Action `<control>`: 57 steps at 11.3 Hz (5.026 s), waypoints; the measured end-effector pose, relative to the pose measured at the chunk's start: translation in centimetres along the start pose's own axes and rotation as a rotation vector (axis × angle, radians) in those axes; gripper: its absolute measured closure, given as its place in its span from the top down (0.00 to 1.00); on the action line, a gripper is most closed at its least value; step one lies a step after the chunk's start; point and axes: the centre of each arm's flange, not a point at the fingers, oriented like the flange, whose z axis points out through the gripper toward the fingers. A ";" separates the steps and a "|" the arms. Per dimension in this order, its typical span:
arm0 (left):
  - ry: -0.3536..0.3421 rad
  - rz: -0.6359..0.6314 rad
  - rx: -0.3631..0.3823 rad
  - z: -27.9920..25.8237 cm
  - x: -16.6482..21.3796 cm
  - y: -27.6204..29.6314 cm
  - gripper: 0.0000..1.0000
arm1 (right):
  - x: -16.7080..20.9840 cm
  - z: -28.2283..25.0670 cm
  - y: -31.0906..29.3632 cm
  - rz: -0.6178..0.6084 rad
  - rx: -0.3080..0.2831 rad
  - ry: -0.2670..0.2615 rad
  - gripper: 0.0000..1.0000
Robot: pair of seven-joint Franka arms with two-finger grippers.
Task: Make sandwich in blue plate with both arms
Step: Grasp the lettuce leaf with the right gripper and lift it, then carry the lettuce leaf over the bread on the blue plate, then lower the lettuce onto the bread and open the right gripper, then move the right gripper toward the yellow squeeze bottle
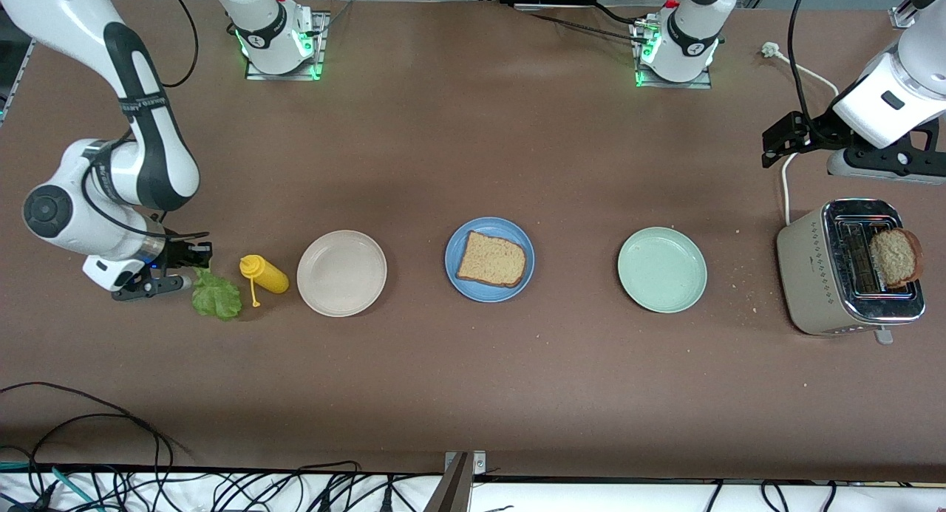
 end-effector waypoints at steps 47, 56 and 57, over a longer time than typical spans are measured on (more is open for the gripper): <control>-0.009 0.001 0.000 0.0 -0.1 0.1 1.00 | 3.1 4.1 -61.2 0.668 0.072 0.101 0.76; -0.010 0.002 0.000 0.0 -0.1 0.1 1.00 | 6.2 -6.4 -52.8 0.619 0.059 0.086 1.00; -0.010 0.003 0.000 0.0 -0.1 0.1 1.00 | 6.6 -8.3 -50.2 0.586 0.047 0.063 1.00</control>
